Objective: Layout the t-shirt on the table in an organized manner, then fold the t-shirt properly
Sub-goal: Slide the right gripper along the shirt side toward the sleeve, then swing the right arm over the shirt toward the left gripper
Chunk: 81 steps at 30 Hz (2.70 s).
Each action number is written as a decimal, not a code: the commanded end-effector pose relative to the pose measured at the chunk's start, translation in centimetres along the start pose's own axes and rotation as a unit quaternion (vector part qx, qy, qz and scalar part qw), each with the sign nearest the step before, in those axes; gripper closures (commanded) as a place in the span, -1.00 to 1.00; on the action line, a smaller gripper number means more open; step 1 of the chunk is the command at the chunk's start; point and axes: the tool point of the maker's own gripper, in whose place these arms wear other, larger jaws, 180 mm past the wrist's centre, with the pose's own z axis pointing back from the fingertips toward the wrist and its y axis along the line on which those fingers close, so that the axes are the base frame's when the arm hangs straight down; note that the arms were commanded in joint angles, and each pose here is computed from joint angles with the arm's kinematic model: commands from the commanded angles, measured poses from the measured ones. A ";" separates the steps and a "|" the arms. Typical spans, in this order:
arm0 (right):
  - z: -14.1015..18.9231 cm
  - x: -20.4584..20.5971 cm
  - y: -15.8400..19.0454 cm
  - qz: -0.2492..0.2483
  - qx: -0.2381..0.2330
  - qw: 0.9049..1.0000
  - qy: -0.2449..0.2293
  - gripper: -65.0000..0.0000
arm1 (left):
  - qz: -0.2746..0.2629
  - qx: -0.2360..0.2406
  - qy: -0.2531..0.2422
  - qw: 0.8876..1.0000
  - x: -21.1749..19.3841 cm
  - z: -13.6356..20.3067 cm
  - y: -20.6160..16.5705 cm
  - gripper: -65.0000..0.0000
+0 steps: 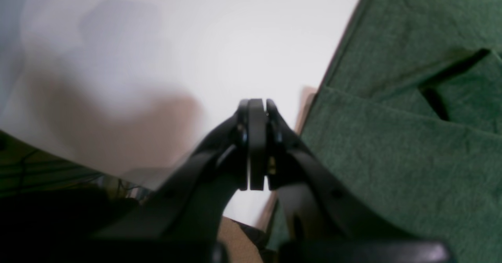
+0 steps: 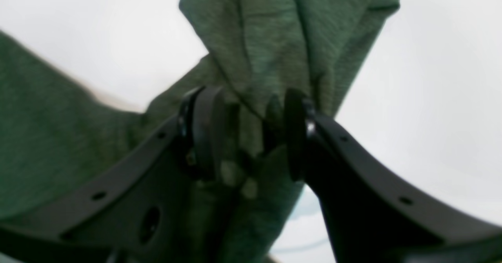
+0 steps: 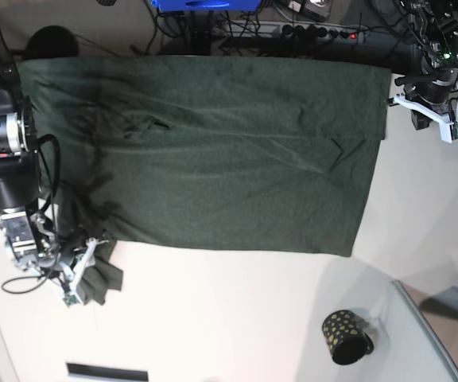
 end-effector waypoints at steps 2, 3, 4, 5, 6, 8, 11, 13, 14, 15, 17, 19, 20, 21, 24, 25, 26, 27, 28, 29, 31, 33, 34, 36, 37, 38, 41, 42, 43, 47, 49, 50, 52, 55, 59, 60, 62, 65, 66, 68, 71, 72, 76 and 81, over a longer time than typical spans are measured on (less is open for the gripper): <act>0.3 2.7 -1.8 -0.009 -0.035 0.999 -0.039 0.27 | -0.006 0.002 -0.023 1.000 1.4 0.2 0.4 1.00; 0.3 2.5 -2.0 -0.012 -0.043 0.998 -0.042 0.27 | -0.006 0.002 -0.023 1.000 1.4 0.2 0.4 1.00; 0.3 2.6 -2.1 -0.012 -0.046 0.998 -0.045 0.27 | -0.006 0.002 -0.023 1.000 1.4 0.2 0.4 1.00; 0.3 2.3 -2.2 -0.013 -0.048 0.998 -0.043 0.27 | -0.006 0.002 -0.023 1.000 1.4 0.2 0.4 1.00; 0.2 2.1 -2.1 -0.013 -0.047 0.998 -0.043 0.27 | -0.006 0.002 -0.023 1.000 1.4 0.2 0.4 1.00; 0.2 2.1 -2.2 -0.013 -0.049 0.998 -0.045 0.27 | -0.006 0.002 -0.023 1.000 1.4 0.2 0.4 1.00; 0.2 2.1 -2.2 -0.013 -0.049 0.998 -0.046 0.27 | -0.005 0.002 -0.024 1.000 1.5 0.2 0.4 1.00; 0.2 2.2 -2.3 -0.015 -0.053 0.997 -0.047 0.27 | -0.005 0.002 -0.023 1.000 1.4 0.2 0.4 1.00; 0.3 1.9 -2.6 -0.016 -0.062 0.997 -0.045 0.27 | -0.005 0.002 -0.023 1.000 1.4 0.2 0.4 1.00; 0.2 1.8 -2.8 -0.018 -0.071 0.996 -0.043 0.27 | -0.005 0.002 -0.023 1.000 1.4 0.2 0.4 1.00; 0.3 1.8 -3.0 -0.019 -0.077 0.996 -0.043 0.27 | -0.005 0.002 -0.022 1.000 1.3 0.2 0.4 1.00; 0.3 1.8 -2.9 -0.019 -0.076 0.996 -0.044 0.33 | -0.002 0.003 -0.017 1.000 0.9 0.0 0.5 1.00; 0.3 1.8 -3.0 -0.020 -0.077 0.996 -0.043 0.45 | 0.000 0.003 -0.012 1.000 0.5 -0.1 0.5 1.00; 0.3 1.7 -3.0 -0.020 -0.077 0.996 -0.041 0.60 | 0.002 0.003 -0.007 1.000 0.1 -0.2 0.6 1.00; 0.1 0.8 -2.9 -0.023 -0.078 0.996 -0.030 0.76 | 0.008 0.003 0.003 1.000 -0.6 -0.5 0.7 1.00; 0.0 0.4 -2.9 -0.024 -0.077 0.996 -0.025 0.76 | 0.008 0.003 0.004 1.000 -0.7 -0.6 0.7 1.00; 0.0 0.2 -2.8 -0.025 -0.075 0.997 -0.022 0.77 | 0.008 0.003 0.004 1.000 -0.7 -0.6 0.7 1.00; 0.0 0.2 -2.8 -0.025 -0.075 0.997 -0.022 0.82 | 0.008 0.003 0.004 1.000 -0.7 -0.6 0.7 1.00; 0.0 0.3 -2.8 -0.025 -0.075 0.997 -0.024 0.95 | 0.008 0.003 0.004 1.000 -0.7 -0.6 0.7 1.00; 0.0 0.4 -2.8 -0.026 -0.075 0.997 -0.025 1.00 | 0.007 0.003 0.001 1.000 -0.5 -0.5 0.7 1.00; 0.1 1.1 -2.8 -0.024 -0.075 0.996 -0.035 0.98 | 0.007 0.003 -0.001 1.000 -0.3 -0.5 0.6 1.00; 0.5 1.7 -2.9 -0.017 -0.079 0.995 -0.050 1.00 | 0.007 0.003 -0.001 1.000 -0.3 -0.5 0.6 1.00; 0.7 2.0 -2.8 -0.013 -0.080 0.995 -0.058 1.00 | 0.007 0.003 -0.001 1.000 -0.3 -0.5 0.6 1.00; 1.2 2.5 -2.6 -0.005 -0.082 0.995 -0.060 1.00 | 0.006 0.003 -0.001 1.000 -0.3 -0.5 0.7 1.00; 1.5 2.7 -2.5 -0.002 -0.083 0.995 -0.060 1.00 | 0.006 0.003 -0.001 1.000 -0.3 -0.5 0.7 1.00; 1.8 3.1 -2.3 0.003 -0.083 0.994 -0.065 1.00 | 0.006 0.003 -0.001 1.000 -0.3 -0.5 0.7 1.00; 2.9 3.6 -1.3 0.015 -0.083 0.993 -0.079 1.00 | 0.007 0.003 -0.002 1.000 -0.2 -0.5 0.6 1.00; 3.2 3.6 -1.0 0.018 -0.083 0.993 -0.082 1.00 | 0.007 0.003 -0.002 1.000 -0.2 -0.5 0.6 1.00; 3.5 3.7 -0.7 0.022 -0.082 0.993 -0.085 1.00 | 0.007 0.003 -0.002 1.000 -0.2 -0.5 0.6 1.00; 5.6 4.4 0.8 0.036 -0.081 0.990 -0.109 1.00 | 0.007 0.003 -0.002 1.000 -0.2 -0.5 0.6 1.00; 6.8 4.7 1.7 0.043 -0.081 0.989 -0.120 1.00 | 0.007 0.003 -0.002 1.000 -0.2 -0.5 0.6 1.00; 7.5 5.1 2.2 0.047 -0.080 0.987 -0.128 1.00 | 0.007 0.003 -0.002 1.000 -0.2 -0.5 0.6 1.00; 8.9 4.9 3.7 0.053 -0.074 0.987 -0.134 1.00 | 0.005 0.003 -0.002 1.000 -0.2 -0.5 0.7 1.00; 10.9 5.4 6.7 0.059 -0.050 0.984 -0.161 1.00 | 0.005 0.004 -0.003 1.000 -0.1 -0.5 0.6 1.00; 12.9 5.5 11.7 0.081 0.011 0.982 -0.169 1.00 | -0.001 0.004 -0.010 1.000 0.4 -0.4 0.6 1.00; 13.2 5.5 12.9 0.083 0.025 0.982 -0.168 1.00 | -0.002 0.004 -0.013 1.000 0.7 -0.3 0.6 1.00; 13.7 5.7 15.0 0.090 0.053 0.981 -0.166 1.00 | -0.005 0.004 -0.017 1.000 1.1 -0.1 0.5 1.00; 14.6 6.5 17.6 0.099 0.084 0.977 -0.171 1.00 | -0.012 0.005 -0.026 1.000 1.7 0.3 0.5 1.00; 14.8 6.7 18.6 0.105 0.093 0.975 -0.171 1.00 | -0.013 0.005 -0.029 0.999 2.0 0.4 0.5 1.00; 15.5 7.3 20.4 0.122 0.108 0.971 -0.176 1.00 | -0.012 0.011 -0.032 0.999 2.2 0.6 1.0 1.00; 17.2 8.6 23.3 0.156 0.131 0.959 -0.198 1.00 | 0.000 0.040 -0.037 0.999 2.4 1.2 3.3 1.00; 17.8 8.9 24.1 0.167 0.137 0.955 -0.203 1.00 | 0.003 0.045 -0.038 0.998 2.4 1.3 3.7 1.00; 20.1 9.8 27.3 0.204 0.162 0.938 -0.227 1.00 | 0.002 0.073 -0.043 0.996 2.9 2.0 6.3 1.00; 22.0 10.4 30.0 0.224 0.185 0.925 -0.245 1.00 | -0.009 0.080 -0.034 0.996 2.4 2.6 7.1 1.00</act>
